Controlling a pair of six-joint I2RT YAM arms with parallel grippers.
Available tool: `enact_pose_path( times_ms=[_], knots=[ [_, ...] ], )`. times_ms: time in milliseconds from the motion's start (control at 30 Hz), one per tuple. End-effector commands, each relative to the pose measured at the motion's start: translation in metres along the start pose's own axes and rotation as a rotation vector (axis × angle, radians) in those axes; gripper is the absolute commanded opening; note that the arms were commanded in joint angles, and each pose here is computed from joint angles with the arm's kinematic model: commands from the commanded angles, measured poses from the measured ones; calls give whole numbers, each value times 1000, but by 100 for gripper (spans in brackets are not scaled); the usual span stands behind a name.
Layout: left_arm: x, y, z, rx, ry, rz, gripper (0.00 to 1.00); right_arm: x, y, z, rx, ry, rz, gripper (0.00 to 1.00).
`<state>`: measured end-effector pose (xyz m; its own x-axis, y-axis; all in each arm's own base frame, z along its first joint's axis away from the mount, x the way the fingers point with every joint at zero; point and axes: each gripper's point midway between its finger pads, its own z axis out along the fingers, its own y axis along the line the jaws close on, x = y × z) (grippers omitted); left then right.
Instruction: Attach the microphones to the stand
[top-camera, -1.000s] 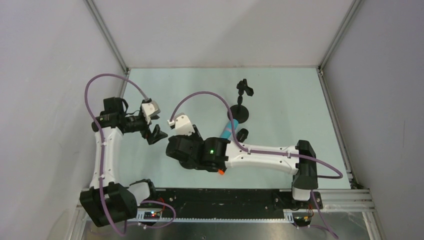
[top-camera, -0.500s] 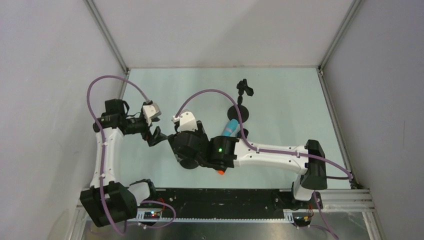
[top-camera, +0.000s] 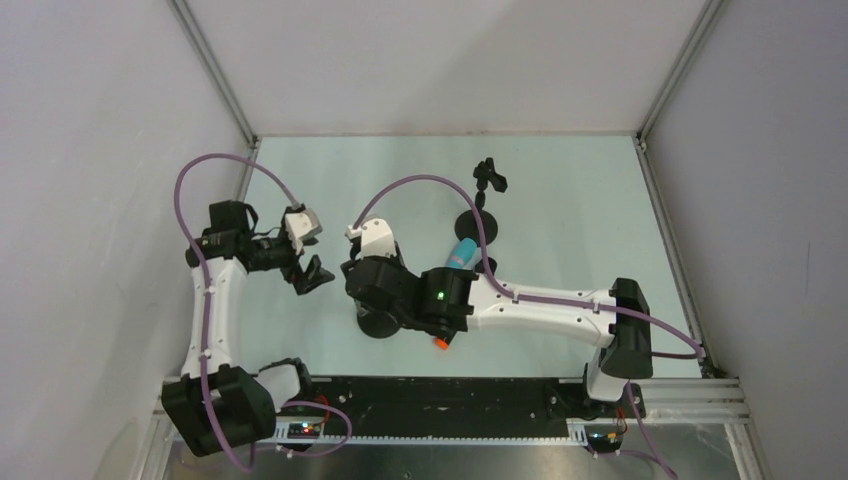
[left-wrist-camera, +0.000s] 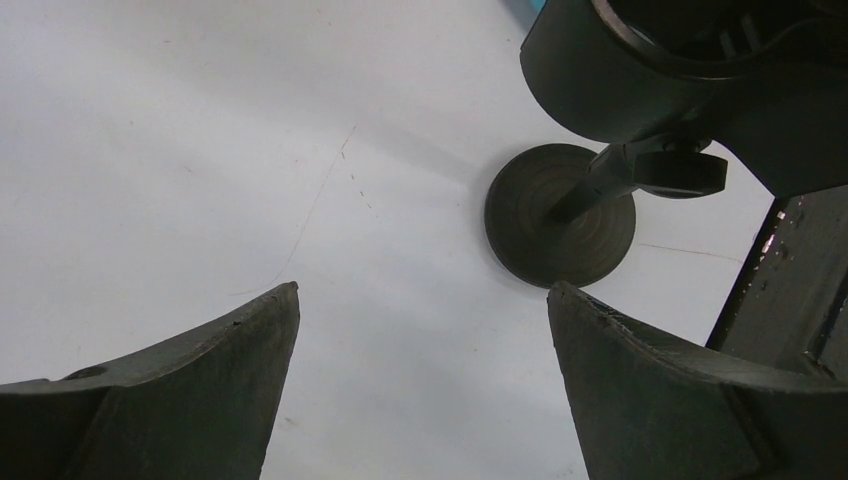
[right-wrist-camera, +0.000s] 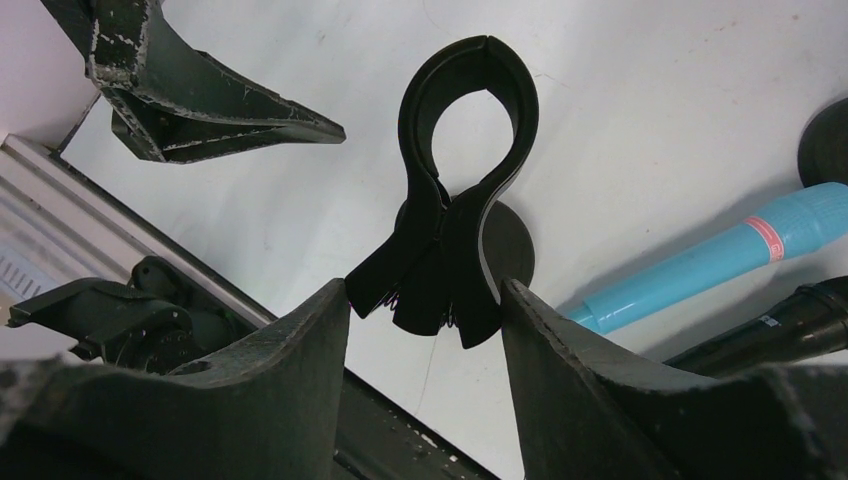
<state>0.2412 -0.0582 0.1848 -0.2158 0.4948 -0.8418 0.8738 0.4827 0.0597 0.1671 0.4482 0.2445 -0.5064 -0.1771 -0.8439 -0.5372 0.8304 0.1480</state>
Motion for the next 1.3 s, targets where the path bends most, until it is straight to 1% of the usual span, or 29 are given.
enact_pose_path(
  times_ms=[0,67,133,167,200,233,267,300,333,367,467,500,533,567,600,633,733,933,1067,1133,1267],
  knots=[
    [-9,0,-5,-18,-29,42,98,-15,4,-2,-6,-31,44,53],
    [-9,0,-6,-21,-31,43,98,-14,3,-1,-1,-26,42,49],
    [-10,-1,-6,-20,-34,43,98,-13,2,-1,-1,-23,42,40],
    [-11,-1,-6,-21,-35,44,98,-13,1,-1,0,-23,39,34],
    [-11,-1,-6,-21,-39,45,98,-14,1,-2,-1,-23,37,30],
    [-11,-1,-6,-19,-39,43,98,-13,1,-2,-2,-23,30,21],
    [-11,-2,-5,-17,-40,43,98,-13,1,-3,-3,-22,27,16],
    [-11,-2,-5,-16,-41,42,98,-13,0,-3,-3,-24,22,6],
    [-11,-2,-5,-14,-43,39,98,-13,-1,-3,-4,-24,20,2],
    [-11,-2,-5,-13,-44,38,98,-15,0,-5,-14,-32,15,0],
    [-12,-3,-5,-11,-49,38,98,-16,1,-6,-28,-38,3,0],
    [-12,-3,-4,-10,-50,38,98,-15,1,-5,-26,-34,-2,1],
    [-11,-3,-4,-11,-50,38,98,-15,1,-5,-21,-35,0,6],
    [-11,-3,-4,-9,-50,39,98,-14,1,-3,-11,-35,4,19],
    [-11,-3,-4,-10,-49,40,98,-15,2,-4,-10,-38,5,26],
    [-10,-3,-4,-10,-49,41,98,-15,3,-2,3,-41,9,40],
    [-10,-3,-5,-13,-49,40,98,-13,7,1,29,-42,1,56],
    [-11,-4,-5,-13,-54,41,98,-13,9,9,76,-53,-3,64],
    [-11,-5,-5,-14,-54,41,98,-14,2,9,120,-64,13,72],
    [-11,-5,-5,-15,-52,43,98,-15,-1,8,132,-68,15,74],
    [-11,-4,-6,-17,-52,42,98,-16,0,6,112,-76,31,72]
  ],
)
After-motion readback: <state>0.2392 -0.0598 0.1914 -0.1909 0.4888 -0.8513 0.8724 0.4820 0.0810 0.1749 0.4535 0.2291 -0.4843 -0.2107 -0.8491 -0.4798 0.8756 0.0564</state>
